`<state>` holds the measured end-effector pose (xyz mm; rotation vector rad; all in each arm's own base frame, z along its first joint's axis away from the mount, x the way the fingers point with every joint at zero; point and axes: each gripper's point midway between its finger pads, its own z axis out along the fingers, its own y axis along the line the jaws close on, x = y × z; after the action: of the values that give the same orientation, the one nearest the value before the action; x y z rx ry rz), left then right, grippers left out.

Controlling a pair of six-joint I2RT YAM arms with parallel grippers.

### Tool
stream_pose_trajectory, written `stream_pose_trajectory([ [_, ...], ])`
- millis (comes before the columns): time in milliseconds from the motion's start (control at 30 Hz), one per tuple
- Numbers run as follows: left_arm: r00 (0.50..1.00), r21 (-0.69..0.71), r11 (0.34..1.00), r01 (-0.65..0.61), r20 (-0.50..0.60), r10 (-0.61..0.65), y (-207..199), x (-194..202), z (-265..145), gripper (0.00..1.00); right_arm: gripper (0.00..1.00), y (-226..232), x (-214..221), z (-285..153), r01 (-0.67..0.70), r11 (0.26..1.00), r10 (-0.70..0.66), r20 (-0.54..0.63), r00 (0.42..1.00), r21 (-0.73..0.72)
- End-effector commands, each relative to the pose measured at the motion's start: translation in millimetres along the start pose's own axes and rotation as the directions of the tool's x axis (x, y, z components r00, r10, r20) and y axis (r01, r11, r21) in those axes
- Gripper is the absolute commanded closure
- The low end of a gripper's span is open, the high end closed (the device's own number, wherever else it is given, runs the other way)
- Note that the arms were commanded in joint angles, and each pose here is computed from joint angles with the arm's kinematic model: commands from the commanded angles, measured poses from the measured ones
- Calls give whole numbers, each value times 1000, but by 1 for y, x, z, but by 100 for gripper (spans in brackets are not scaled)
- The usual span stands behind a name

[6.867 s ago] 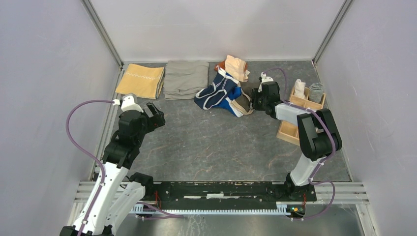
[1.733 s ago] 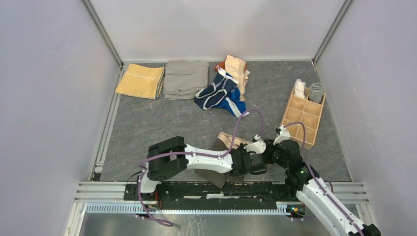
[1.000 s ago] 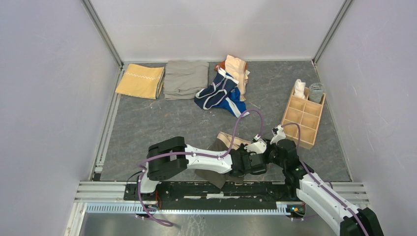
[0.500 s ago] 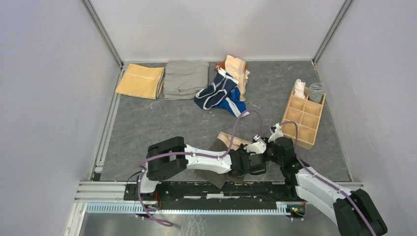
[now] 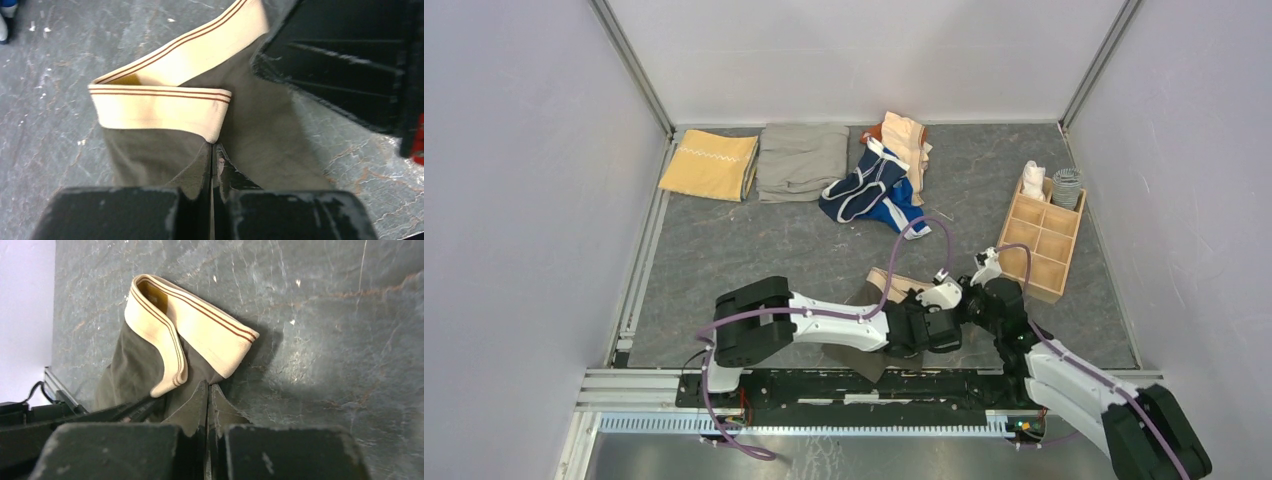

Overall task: Roll the underwear
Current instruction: Flatten out the underwear at the center of the board.

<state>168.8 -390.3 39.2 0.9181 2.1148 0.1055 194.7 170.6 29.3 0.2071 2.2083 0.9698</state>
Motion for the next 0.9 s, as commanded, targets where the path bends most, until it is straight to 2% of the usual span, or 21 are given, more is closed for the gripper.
stream_pose_trajectory([
  [0,977,-80,977,196,102,-188,46,-35,-23,98,100,-35,8,-9,106,989,-110,34,993,106],
  [167,926,-124,927,355,183,-330,101,-47,-48,98,100,-21,-36,-25,260,950,-283,121,951,174],
  [400,830,-128,840,527,292,-475,161,-40,-93,98,100,20,-75,-48,434,889,-455,180,872,145],
  [567,784,-52,821,569,336,-522,187,-30,-123,98,100,67,-103,-68,517,854,-515,256,818,65],
  [733,729,22,782,623,349,-590,206,-17,-149,98,100,107,-106,-85,599,799,-575,228,786,-49],
  [867,681,115,748,653,342,-647,216,-5,-168,98,100,127,-109,-106,671,737,-637,243,732,-87],
])
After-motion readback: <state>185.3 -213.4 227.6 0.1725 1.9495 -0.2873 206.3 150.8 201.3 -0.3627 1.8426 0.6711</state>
